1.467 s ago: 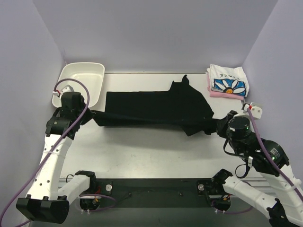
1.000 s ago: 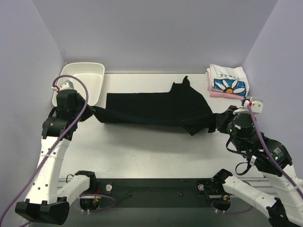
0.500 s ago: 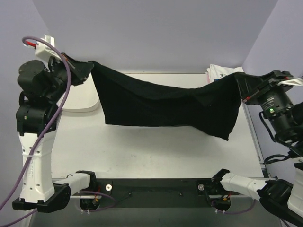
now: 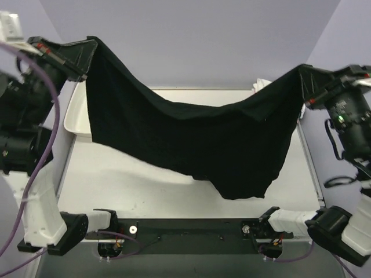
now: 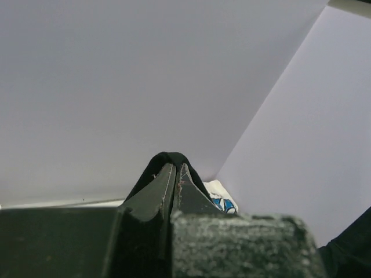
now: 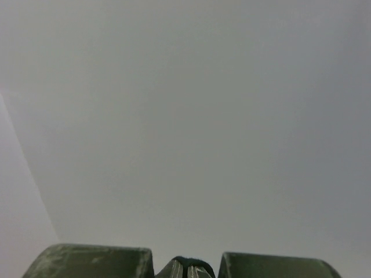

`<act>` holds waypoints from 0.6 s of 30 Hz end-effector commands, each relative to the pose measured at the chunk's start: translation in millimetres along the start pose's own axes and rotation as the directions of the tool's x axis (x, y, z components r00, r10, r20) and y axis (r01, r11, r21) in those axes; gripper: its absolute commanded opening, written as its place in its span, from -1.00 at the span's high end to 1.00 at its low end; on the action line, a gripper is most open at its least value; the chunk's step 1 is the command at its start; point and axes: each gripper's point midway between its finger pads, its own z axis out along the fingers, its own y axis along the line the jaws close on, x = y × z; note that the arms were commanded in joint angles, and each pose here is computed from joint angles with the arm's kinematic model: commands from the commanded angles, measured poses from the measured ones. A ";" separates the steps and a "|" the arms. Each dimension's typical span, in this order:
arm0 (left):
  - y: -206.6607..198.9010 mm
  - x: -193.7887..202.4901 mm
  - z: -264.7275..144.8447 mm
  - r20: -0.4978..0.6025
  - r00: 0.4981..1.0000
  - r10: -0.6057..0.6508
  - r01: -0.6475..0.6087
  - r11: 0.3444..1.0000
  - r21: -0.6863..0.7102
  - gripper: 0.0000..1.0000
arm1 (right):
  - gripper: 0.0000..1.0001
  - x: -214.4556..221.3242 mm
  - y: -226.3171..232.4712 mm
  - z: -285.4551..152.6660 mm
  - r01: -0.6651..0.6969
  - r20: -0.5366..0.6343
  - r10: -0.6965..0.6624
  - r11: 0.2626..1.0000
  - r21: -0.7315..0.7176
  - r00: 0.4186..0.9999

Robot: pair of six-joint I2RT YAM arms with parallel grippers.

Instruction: Fold and stack the t-shirts

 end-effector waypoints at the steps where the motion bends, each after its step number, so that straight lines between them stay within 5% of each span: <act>1: 83.4 84.2 90.1 -0.167 0.980 -0.103 0.081 0.988 -0.135 1.00 | 1.00 20.8 -7.6 95.2 0.040 0.001 -0.041 0.990 0.137 0.999; 3: 85.4 77.1 108.3 -0.149 0.984 -0.101 0.084 0.990 -0.114 1.00 | 1.00 29.0 -43.3 137.0 -0.054 0.015 0.052 0.973 0.223 0.999; 7: 142.1 126.8 167.3 -0.225 0.952 -0.210 0.178 0.972 -0.155 1.00 | 1.00 61.7 -88.9 202.6 -0.230 -0.007 0.236 0.953 0.195 0.972; 9: 155.7 134.8 180.8 -0.249 0.929 -0.272 0.255 0.962 -0.099 1.00 | 1.00 60.9 -81.7 230.7 -0.307 -0.011 0.307 0.951 0.038 0.951; 13: 169.3 112.2 212.4 -0.153 0.914 -0.376 0.390 0.917 0.079 1.00 | 1.00 9.4 -71.9 242.9 -0.305 0.132 0.324 0.941 -0.143 0.937; 18: 181.2 54.0 207.9 -0.012 0.912 -0.409 0.404 0.895 0.186 1.00 | 1.00 -69.4 -80.8 215.5 -0.324 0.320 0.411 0.900 -0.292 0.854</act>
